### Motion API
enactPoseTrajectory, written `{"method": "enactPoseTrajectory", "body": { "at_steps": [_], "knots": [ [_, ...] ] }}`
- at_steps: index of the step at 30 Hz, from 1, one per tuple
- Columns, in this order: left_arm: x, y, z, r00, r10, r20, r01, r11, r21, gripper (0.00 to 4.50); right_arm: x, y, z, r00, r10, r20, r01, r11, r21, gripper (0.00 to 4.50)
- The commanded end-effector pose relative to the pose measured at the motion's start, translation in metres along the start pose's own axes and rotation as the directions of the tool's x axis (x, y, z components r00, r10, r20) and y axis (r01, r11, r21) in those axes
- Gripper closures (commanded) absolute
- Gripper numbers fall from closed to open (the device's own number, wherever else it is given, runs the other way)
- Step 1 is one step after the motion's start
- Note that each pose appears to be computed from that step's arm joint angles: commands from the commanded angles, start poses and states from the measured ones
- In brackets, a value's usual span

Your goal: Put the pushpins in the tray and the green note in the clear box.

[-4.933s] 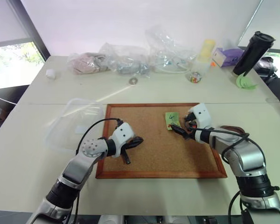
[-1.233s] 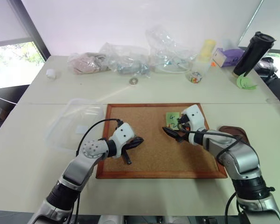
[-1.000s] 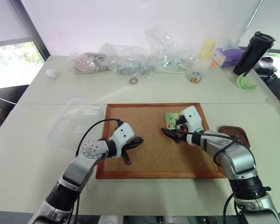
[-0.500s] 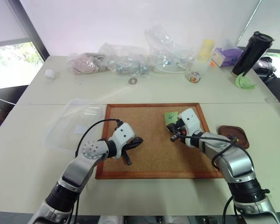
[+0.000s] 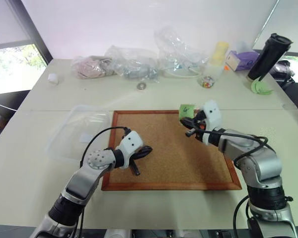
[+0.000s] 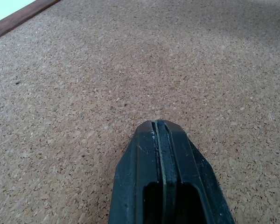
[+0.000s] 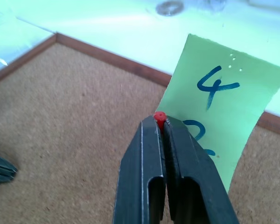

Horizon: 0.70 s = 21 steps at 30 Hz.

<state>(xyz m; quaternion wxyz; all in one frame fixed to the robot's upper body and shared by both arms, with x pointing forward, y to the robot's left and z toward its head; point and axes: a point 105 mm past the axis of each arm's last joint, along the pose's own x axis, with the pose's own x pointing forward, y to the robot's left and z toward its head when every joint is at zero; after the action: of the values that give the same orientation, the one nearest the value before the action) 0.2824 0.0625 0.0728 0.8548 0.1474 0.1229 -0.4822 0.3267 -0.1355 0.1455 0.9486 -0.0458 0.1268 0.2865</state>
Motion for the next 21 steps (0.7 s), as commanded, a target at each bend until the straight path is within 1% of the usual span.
{"method": "enactPoseTrajectory", "body": {
  "at_steps": [1, 6, 10, 13, 16, 18, 20, 21],
  "knots": [
    [0.002, -0.013, -0.032, 0.992, -0.056, -0.111, 0.047, 0.996, -0.082, 4.50, -0.015, 0.011, 0.019, 0.997, 0.059, 0.043, -0.057, 0.997, -0.045, 4.46],
    [0.001, -0.009, -0.032, 0.993, -0.048, -0.105, 0.038, 0.995, -0.091, 4.50, -0.030, 0.030, 0.013, 0.983, 0.180, -0.021, -0.181, 0.980, -0.083, 4.46],
    [-0.003, -0.002, -0.024, 0.998, -0.037, -0.049, 0.030, 0.991, -0.129, 4.50, -0.035, 0.038, 0.004, 0.968, 0.239, -0.081, -0.248, 0.961, -0.122, 4.46],
    [-0.009, 0.010, -0.013, 1.000, -0.006, 0.018, 0.009, 0.988, -0.151, 3.48, -0.034, 0.035, 0.002, 0.967, 0.236, -0.092, -0.247, 0.960, -0.130, 4.50],
    [-0.012, 0.016, 0.000, 0.996, 0.006, 0.086, 0.009, 0.986, -0.168, 2.14, -0.032, 0.033, 0.003, 0.967, 0.238, -0.090, -0.248, 0.959, -0.137, 4.50],
    [-0.015, 0.021, 0.016, 0.987, 0.010, 0.162, 0.016, 0.987, -0.157, 1.28, -0.032, 0.034, 0.004, 0.965, 0.245, -0.091, -0.256, 0.956, -0.142, 4.50],
    [-0.019, 0.028, 0.036, 0.969, 0.027, 0.244, 0.019, 0.983, -0.184, 0.33, -0.032, 0.037, 0.003, 0.960, 0.262, -0.093, -0.274, 0.951, -0.146, 4.50],
    [-0.022, 0.033, 0.048, 0.957, 0.030, 0.288, 0.028, 0.980, -0.197, 0.06, -0.032, 0.039, 0.003, 0.956, 0.274, -0.101, -0.287, 0.945, -0.155, 4.50]
  ]
}}
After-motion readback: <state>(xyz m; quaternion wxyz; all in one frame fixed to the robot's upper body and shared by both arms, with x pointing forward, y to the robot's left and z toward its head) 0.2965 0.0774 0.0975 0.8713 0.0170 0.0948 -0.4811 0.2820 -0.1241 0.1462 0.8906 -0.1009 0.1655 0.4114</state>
